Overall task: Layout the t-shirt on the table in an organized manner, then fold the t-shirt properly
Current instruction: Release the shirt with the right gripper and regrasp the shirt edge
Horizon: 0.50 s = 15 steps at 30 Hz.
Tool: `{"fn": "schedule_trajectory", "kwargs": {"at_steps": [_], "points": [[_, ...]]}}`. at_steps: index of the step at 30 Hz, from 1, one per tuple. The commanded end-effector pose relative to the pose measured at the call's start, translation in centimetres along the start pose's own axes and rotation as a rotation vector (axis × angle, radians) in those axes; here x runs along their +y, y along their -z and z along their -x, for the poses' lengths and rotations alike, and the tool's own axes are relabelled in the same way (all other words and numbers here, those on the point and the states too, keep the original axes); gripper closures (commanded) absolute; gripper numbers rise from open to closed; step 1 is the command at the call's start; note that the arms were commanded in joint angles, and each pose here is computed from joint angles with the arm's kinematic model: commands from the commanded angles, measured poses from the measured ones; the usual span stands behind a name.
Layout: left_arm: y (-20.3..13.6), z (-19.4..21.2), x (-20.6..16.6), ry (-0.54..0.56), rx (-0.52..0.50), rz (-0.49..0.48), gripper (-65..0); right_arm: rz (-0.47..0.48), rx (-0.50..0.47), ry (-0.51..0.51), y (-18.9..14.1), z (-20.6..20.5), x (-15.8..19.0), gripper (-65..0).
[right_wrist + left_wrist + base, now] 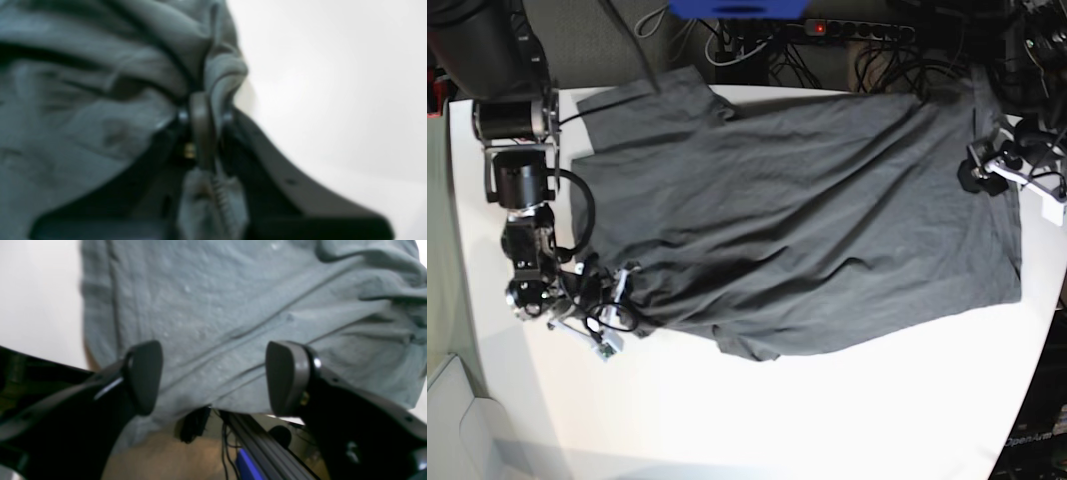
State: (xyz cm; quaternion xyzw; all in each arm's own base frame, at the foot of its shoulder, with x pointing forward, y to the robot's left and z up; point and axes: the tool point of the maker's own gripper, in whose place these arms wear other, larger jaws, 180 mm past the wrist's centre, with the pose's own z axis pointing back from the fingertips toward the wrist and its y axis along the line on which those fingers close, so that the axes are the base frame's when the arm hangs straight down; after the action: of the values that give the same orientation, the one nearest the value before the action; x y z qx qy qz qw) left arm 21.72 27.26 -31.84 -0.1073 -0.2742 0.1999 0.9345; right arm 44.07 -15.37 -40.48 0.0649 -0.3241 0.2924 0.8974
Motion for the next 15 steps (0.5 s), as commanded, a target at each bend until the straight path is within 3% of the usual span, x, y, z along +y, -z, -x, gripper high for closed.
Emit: {"fn": "schedule_trajectory", "kwargs": {"at_steps": [1,10,15], "points": [[-0.4,-1.1,-0.4,-0.014,-0.036,0.017,-47.7,0.039,-0.069,-0.034,-1.5,-2.9,-1.1,0.0],[-0.1,-1.9,-1.8,-0.030,-0.062,0.056,-47.7,0.168,-0.125,-0.297,-10.2,-1.9,5.7,0.0],[-0.1,-2.8,-2.2,-0.027,-0.082,0.067,-47.7,0.118,-0.113,-0.334,-12.7,2.0,10.8,0.0]]}}
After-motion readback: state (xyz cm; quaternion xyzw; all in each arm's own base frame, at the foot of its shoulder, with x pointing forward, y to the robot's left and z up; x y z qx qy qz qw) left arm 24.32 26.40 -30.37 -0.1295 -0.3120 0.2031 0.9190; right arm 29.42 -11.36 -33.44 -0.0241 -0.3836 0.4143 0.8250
